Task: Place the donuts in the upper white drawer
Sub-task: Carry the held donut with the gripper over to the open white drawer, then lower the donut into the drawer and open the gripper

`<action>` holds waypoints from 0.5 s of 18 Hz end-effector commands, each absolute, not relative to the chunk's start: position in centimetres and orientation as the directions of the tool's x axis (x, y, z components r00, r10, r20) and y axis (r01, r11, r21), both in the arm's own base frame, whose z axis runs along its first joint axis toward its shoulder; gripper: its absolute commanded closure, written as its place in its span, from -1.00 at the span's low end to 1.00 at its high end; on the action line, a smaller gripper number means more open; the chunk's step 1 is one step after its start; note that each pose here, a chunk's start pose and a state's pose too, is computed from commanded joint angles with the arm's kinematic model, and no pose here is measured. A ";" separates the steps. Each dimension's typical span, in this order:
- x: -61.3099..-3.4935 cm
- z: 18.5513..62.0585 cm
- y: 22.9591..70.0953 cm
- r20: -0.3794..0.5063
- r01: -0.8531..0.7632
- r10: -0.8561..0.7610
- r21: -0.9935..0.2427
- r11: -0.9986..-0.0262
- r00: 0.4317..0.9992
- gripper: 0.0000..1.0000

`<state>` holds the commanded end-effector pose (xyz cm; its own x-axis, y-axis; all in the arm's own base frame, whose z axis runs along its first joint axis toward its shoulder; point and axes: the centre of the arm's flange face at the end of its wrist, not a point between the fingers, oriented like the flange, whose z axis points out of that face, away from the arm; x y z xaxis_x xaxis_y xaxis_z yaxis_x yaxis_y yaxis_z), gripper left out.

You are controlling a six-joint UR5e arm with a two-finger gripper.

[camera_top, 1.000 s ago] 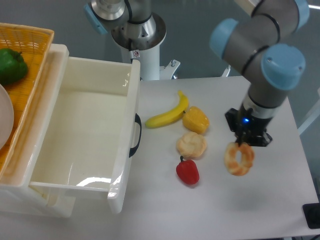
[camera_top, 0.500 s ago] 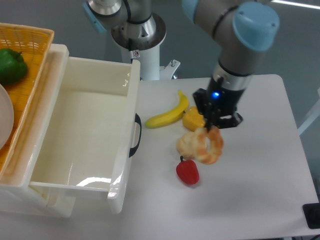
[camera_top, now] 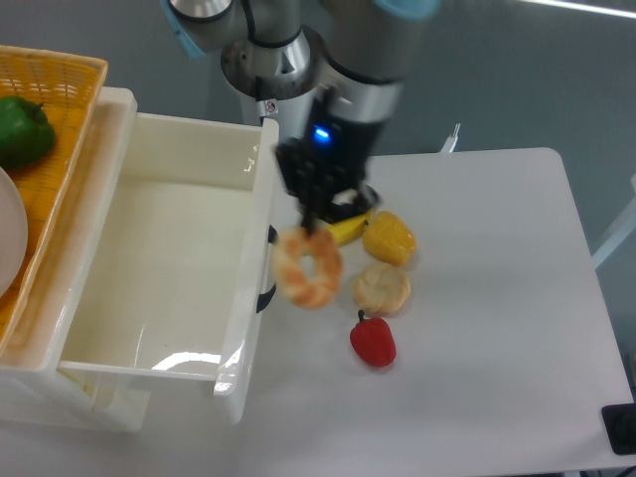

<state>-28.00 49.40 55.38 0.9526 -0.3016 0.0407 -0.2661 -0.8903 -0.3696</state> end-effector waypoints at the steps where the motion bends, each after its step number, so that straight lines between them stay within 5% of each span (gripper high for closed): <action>1: -26.2 55.2 50.1 0.052 -0.276 -0.316 -0.368 -0.888 0.947 1.00; 9: -20.5 52.5 52.1 0.107 -0.326 -0.379 -0.335 -0.884 0.919 0.96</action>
<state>-20.49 52.15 52.46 0.9190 -0.3794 0.1072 -0.3258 -0.8840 -0.3352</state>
